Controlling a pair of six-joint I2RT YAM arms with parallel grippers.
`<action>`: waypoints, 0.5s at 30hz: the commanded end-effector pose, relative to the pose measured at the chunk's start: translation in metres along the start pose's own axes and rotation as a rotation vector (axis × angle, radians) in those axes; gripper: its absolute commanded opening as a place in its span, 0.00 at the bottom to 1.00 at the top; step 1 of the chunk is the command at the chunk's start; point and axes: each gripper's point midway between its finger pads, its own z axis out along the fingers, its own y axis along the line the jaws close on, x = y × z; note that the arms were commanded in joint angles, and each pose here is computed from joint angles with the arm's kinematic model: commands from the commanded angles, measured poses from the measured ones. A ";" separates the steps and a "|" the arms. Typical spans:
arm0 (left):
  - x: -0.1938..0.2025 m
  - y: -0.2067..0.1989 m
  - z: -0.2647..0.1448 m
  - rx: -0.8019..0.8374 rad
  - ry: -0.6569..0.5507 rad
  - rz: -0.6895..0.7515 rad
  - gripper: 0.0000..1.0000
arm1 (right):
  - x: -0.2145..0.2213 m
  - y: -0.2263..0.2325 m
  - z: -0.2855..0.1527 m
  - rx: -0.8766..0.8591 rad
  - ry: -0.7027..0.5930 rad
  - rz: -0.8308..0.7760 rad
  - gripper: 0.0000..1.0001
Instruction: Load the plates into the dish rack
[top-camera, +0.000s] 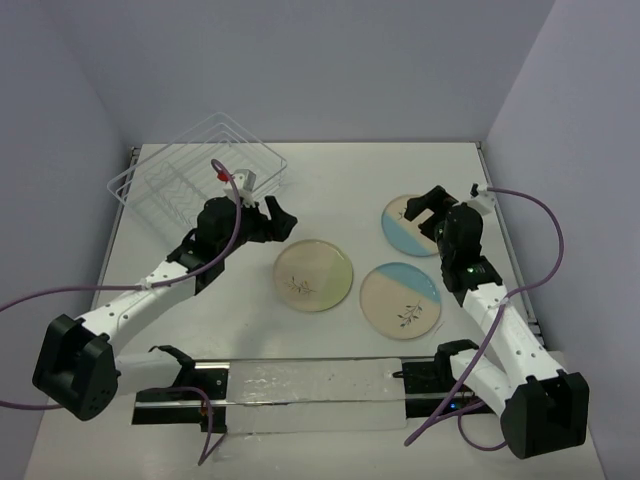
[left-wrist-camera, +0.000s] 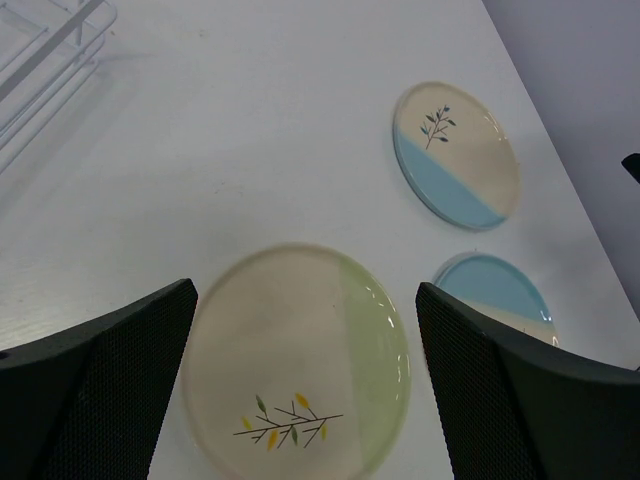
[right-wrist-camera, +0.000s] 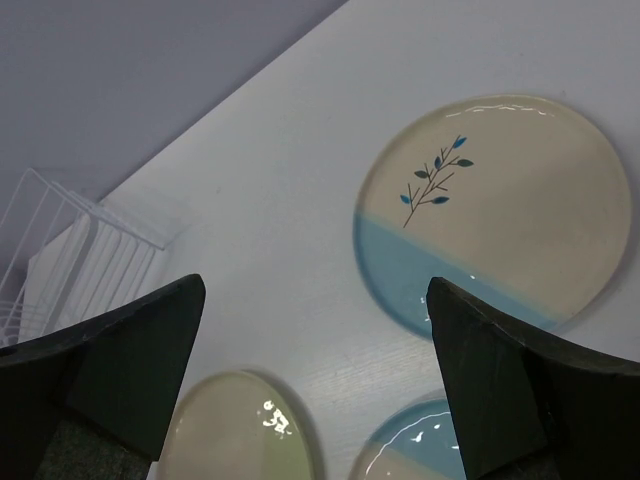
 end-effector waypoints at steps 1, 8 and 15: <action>-0.007 -0.011 0.005 0.053 -0.020 0.006 0.99 | -0.012 0.011 -0.004 -0.055 -0.061 0.012 1.00; 0.028 -0.002 0.021 0.038 0.093 -0.037 0.99 | 0.011 0.026 0.002 -0.156 0.039 -0.008 1.00; 0.070 0.021 0.030 -0.057 0.217 -0.096 0.99 | 0.059 0.042 0.011 -0.139 0.210 -0.113 1.00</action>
